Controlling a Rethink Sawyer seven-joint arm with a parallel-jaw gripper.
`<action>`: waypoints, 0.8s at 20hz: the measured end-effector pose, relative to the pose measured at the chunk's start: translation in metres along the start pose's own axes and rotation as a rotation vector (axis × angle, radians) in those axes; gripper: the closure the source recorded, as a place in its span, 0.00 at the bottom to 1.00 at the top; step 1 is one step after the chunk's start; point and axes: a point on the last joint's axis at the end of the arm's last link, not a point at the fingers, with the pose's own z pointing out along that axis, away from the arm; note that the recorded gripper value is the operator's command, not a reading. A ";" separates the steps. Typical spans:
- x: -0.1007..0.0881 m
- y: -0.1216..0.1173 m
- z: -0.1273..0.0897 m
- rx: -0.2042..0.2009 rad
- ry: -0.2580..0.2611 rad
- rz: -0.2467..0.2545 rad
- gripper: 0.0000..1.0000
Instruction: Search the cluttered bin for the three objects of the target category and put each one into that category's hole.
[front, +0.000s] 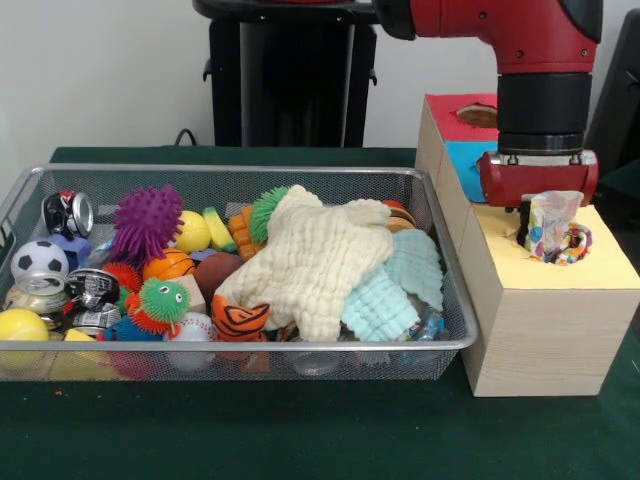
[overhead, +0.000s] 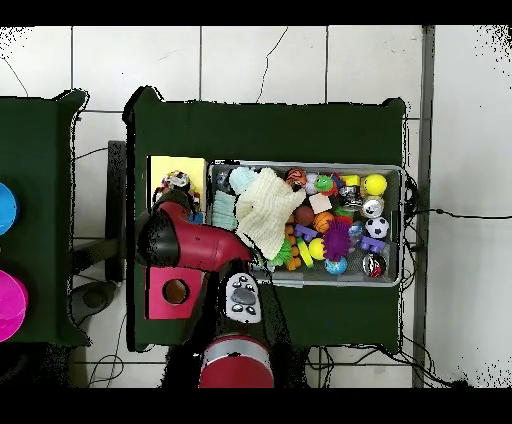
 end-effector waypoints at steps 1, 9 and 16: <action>0.000 0.002 0.002 0.030 -0.007 0.007 1.00; -0.004 0.005 0.004 0.107 -0.021 0.029 1.00; -0.015 0.001 0.006 0.093 0.059 0.084 1.00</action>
